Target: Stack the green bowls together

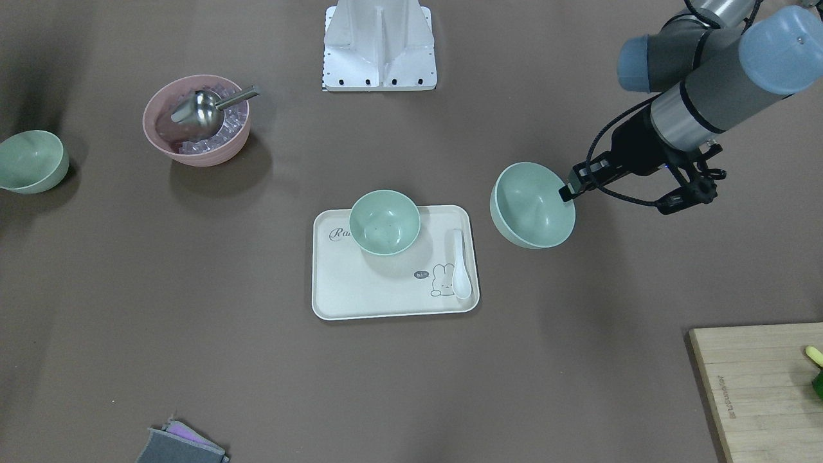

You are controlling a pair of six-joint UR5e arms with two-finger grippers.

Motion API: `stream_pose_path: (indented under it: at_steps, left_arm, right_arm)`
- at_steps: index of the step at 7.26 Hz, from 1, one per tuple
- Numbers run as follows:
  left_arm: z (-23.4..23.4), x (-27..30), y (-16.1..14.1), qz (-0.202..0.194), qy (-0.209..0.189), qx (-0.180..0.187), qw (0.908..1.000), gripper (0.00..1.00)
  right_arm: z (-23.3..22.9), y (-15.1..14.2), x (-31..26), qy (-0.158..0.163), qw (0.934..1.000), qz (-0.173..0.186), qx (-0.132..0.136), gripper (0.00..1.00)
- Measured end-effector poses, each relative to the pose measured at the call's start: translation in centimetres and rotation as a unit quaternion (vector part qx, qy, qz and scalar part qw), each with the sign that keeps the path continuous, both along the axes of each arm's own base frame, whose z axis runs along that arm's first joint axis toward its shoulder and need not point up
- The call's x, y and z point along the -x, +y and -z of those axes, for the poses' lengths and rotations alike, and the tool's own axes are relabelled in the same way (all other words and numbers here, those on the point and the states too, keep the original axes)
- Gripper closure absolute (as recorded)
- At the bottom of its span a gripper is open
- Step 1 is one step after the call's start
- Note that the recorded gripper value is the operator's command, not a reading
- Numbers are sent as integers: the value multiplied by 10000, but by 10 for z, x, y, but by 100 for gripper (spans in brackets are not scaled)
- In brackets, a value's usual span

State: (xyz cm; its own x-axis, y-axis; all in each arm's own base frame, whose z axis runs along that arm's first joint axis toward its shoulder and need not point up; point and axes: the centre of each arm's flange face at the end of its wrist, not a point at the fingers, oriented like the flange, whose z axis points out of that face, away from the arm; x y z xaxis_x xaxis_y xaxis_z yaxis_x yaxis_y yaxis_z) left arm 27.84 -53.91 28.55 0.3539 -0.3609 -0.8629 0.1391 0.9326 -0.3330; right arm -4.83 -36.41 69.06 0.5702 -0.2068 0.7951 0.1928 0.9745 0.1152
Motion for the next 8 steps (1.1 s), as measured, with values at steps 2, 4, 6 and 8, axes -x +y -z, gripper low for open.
stream_pose_path:
  at_steps: [2,4,6,8]
  left_arm:
    - [5,-6,1,40,-19,14,10000,100]
    - [8,-6,2,47,-8,-5,10000,100]
    - [10,-6,3,49,3,-24,10000,100]
    - [9,-6,3,49,3,-23,10000,100]
  right_arm:
    - [-15,4,11,-67,9998,167,119,48]
    - [-25,5,20,-47,9994,280,206,60]
    - [-34,3,27,-9,9990,370,254,100]
    - [-34,-2,30,-40,9990,398,173,100]
